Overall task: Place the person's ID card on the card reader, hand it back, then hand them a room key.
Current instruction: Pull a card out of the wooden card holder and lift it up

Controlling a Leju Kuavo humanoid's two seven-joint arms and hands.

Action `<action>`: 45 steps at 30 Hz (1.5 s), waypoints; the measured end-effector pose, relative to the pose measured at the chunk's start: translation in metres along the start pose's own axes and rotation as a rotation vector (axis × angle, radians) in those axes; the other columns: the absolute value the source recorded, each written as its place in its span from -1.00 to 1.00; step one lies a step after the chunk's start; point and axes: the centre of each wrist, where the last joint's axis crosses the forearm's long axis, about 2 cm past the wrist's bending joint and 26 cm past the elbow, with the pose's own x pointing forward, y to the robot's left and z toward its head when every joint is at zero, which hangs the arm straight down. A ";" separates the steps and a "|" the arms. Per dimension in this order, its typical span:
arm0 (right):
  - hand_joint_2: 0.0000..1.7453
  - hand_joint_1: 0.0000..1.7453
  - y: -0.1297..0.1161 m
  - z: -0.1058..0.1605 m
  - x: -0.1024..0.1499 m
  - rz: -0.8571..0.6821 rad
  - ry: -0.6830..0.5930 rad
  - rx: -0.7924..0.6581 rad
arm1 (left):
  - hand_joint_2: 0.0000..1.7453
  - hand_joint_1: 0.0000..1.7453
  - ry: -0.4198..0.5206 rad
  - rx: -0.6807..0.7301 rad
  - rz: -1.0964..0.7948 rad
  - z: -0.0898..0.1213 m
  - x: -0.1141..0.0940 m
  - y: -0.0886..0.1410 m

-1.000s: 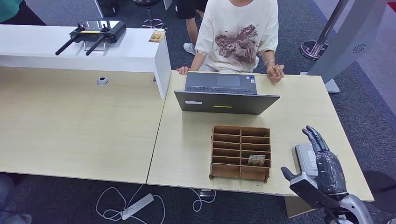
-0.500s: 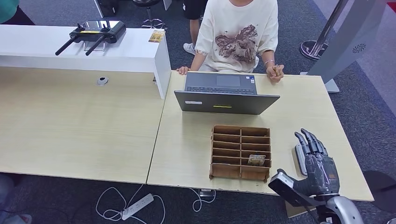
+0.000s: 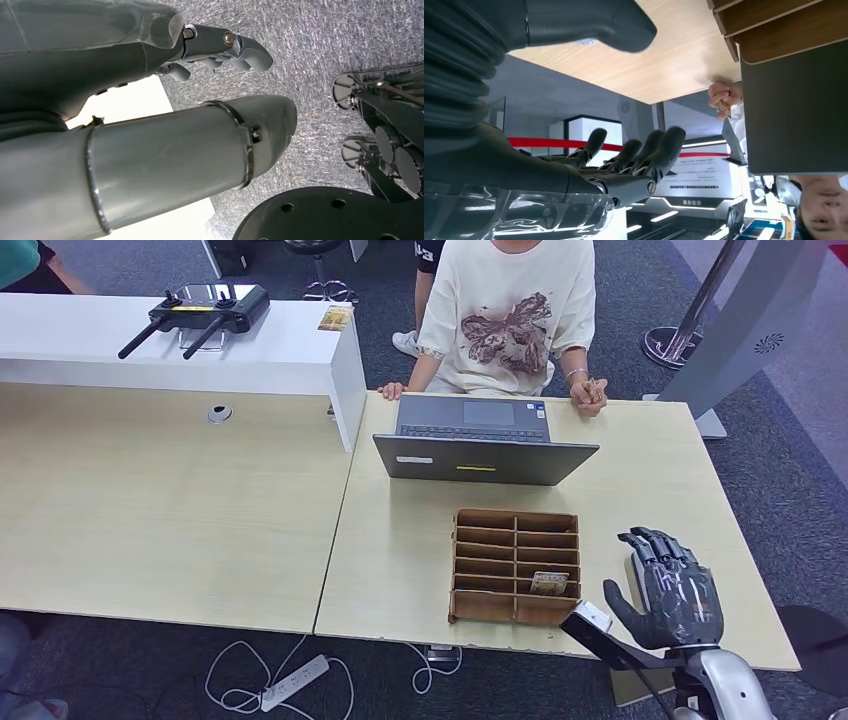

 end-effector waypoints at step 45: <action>1.00 0.07 0.022 -0.038 0.024 0.066 -0.092 0.052 | -1.00 -1.00 -0.001 0.000 0.001 0.000 0.000 0.000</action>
